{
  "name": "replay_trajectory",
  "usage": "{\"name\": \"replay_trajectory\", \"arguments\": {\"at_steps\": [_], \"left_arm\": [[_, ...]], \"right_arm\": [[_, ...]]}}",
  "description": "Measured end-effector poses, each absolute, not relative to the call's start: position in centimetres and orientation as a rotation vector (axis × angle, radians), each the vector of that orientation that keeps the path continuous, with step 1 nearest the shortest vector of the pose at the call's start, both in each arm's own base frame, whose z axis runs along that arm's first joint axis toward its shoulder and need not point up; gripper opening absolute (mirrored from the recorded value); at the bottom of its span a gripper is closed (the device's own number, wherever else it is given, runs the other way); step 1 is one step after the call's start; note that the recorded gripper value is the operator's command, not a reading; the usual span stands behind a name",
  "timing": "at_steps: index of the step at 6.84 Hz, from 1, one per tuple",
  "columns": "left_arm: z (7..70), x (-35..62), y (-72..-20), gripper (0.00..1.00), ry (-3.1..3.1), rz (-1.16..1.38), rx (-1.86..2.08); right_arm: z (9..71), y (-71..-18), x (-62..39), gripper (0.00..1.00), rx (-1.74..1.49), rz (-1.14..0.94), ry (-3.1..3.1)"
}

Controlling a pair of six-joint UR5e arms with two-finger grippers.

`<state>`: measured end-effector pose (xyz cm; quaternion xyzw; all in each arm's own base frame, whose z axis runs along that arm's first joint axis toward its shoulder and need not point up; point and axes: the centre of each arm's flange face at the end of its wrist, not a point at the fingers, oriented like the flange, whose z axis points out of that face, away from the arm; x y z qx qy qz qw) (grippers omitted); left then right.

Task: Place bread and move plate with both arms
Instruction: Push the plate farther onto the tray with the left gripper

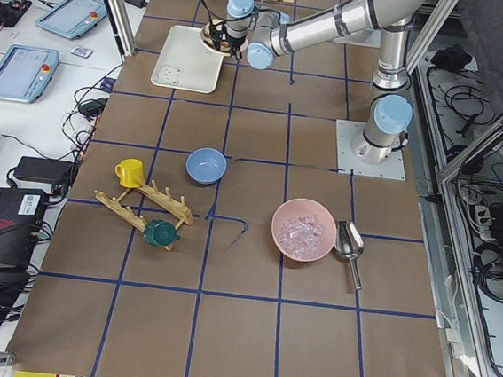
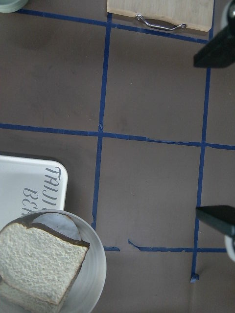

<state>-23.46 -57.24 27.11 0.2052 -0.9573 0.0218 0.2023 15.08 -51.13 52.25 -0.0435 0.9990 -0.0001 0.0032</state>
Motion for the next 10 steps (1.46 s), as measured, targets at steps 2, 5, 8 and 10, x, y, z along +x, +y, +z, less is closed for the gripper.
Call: {"name": "replay_trajectory", "arguments": {"at_steps": [2, 5, 8, 10], "left_arm": [[25.3, -23.9, -62.7, 0.00, -2.667, 0.075, 0.588], [21.5, -23.2, -66.1, 0.00, -2.671, 0.037, 0.635], [20.2, -22.1, -66.7, 1.00, -2.665, 0.016, 0.684], [21.7, -21.9, -66.4, 1.00, -2.673, 0.020, 0.692]], "right_arm": [[52.3, -51.1, 15.1, 1.00, -0.136, -0.001, 3.131], [52.3, -51.1, 15.1, 1.00, -0.137, -0.001, 3.131], [52.3, -51.1, 15.2, 1.00, -0.138, -0.001, 3.131], [52.2, -51.1, 15.2, 1.00, -0.139, -0.001, 3.131]]}}
